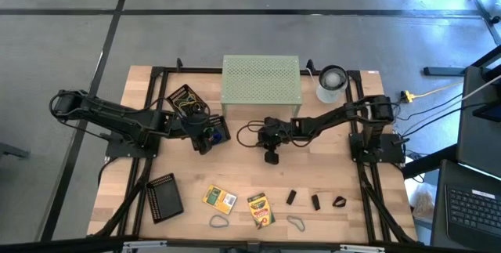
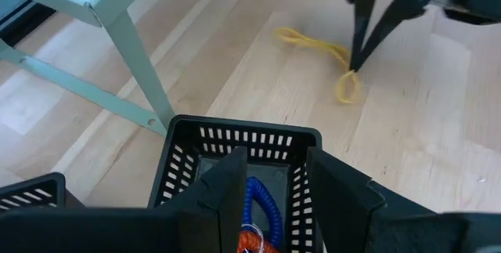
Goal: Pick & Place Office Desk Supplies
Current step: Put the yellow rubber band into the top black bin
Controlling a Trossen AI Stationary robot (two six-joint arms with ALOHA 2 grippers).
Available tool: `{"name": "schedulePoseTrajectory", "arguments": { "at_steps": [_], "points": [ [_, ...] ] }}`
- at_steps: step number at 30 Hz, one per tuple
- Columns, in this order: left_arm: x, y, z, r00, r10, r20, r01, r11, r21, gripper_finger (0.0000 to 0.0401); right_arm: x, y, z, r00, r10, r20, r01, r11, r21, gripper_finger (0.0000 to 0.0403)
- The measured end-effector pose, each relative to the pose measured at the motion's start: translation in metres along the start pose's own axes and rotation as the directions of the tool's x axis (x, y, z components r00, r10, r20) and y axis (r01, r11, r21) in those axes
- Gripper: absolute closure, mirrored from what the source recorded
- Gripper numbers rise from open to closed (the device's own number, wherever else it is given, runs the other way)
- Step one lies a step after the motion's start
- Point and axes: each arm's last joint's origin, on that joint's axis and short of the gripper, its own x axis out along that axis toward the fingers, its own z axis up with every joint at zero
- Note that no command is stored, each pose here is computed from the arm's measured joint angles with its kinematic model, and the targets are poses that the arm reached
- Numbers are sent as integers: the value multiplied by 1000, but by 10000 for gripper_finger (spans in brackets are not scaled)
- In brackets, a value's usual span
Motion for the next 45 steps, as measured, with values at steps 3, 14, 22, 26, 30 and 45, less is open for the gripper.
{"name": "schedulePoseTrajectory", "arguments": {
  "at_steps": [3, 14, 22, 26, 30, 45],
  "points": [
    [0, 0, 0, 1000, 0, 0, 0, 1000, -1, 274, -11, 2, 12, 998, 4, 65, -4, 1000, -7, 401],
    [0, -3, -1, 999, -51, -18, 51, 999, -1, 274, -46, 22, 38, 978, 47, 201, -42, 999, -31, 402],
    [-2, -9, 15, 983, -124, 134, 132, 990, -54, 274, -65, 34, 50, 958, 80, 274, -66, 996, -60, 402],
    [-3, -15, 26, 952, -185, 243, 199, 979, -33, 273, -71, 36, 53, 952, 84, 296, -68, 996, -64, 403],
    [-4, -29, 30, 913, -281, 295, 251, 958, 137, 265, -75, 36, 57, 944, 86, 318, -66, 995, -74, 403],
    [11, -68, 30, 833, -323, 449, 202, 934, 296, 172, -77, 37, 60, 931, 81, 356, -23, 986, -166, 403]
  ]
}}
